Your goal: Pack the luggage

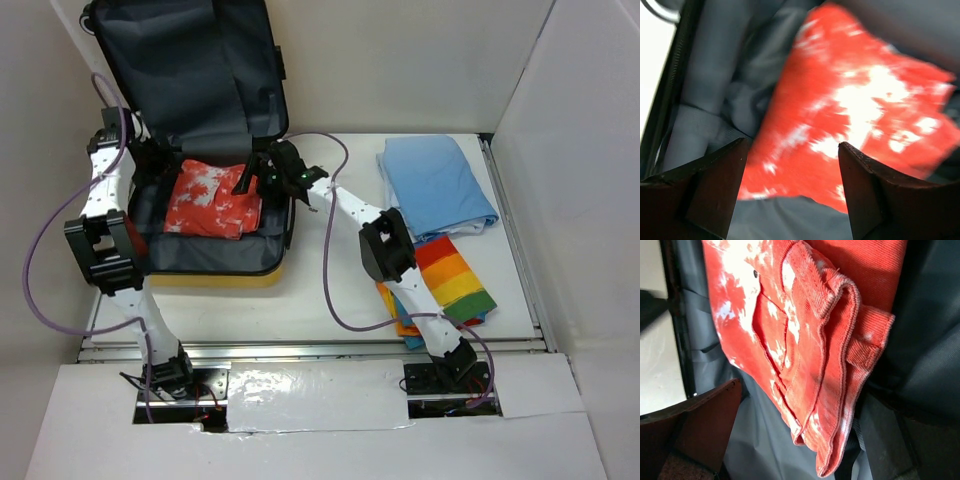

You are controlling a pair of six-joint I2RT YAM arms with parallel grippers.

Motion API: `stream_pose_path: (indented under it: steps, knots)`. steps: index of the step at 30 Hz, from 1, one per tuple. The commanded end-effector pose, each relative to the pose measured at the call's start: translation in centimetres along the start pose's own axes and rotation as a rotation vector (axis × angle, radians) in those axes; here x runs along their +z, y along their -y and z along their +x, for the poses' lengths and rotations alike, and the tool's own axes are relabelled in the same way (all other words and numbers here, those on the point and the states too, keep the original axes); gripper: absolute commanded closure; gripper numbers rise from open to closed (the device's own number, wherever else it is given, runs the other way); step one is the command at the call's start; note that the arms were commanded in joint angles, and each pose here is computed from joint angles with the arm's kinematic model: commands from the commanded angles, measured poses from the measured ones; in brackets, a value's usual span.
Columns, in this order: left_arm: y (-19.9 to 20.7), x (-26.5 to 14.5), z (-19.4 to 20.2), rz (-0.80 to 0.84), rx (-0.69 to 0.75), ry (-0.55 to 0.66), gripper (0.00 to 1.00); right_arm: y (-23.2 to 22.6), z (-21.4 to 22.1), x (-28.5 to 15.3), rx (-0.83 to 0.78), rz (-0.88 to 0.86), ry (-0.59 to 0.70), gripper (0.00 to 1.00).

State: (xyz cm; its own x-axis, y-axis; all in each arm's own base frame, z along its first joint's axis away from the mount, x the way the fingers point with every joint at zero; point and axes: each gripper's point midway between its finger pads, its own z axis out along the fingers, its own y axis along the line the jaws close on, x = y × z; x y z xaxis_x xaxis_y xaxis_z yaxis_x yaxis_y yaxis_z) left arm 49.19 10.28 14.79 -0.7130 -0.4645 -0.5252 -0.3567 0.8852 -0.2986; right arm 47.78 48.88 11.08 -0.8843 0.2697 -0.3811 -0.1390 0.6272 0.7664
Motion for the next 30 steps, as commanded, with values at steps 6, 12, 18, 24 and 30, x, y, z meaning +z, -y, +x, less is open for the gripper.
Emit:
stream_pose_path:
  steps: [6,12,18,24,30]
  knots:
    - [9.2,-16.9,-7.6,0.11,0.168,0.442,0.15,-10.0,-8.9,-12.7,-0.136,0.011,0.347,0.0]
    - [12.4,-19.2,-5.9,0.229,0.233,0.459,0.15,-10.8,-9.4,-13.4,-0.175,-0.027,0.353,0.0]
    - [14.4,-19.0,-3.2,0.332,0.293,0.394,0.16,-14.5,-7.6,-12.8,-0.322,-0.234,0.239,0.02]
    - [14.9,-18.2,-0.9,0.323,0.341,0.349,0.2,-12.5,-10.3,-18.9,-0.305,-0.015,0.399,0.11]
    - [14.2,-17.3,3.9,0.344,0.309,0.266,0.21,-2.3,-7.4,-20.9,-0.272,0.364,0.319,0.1]
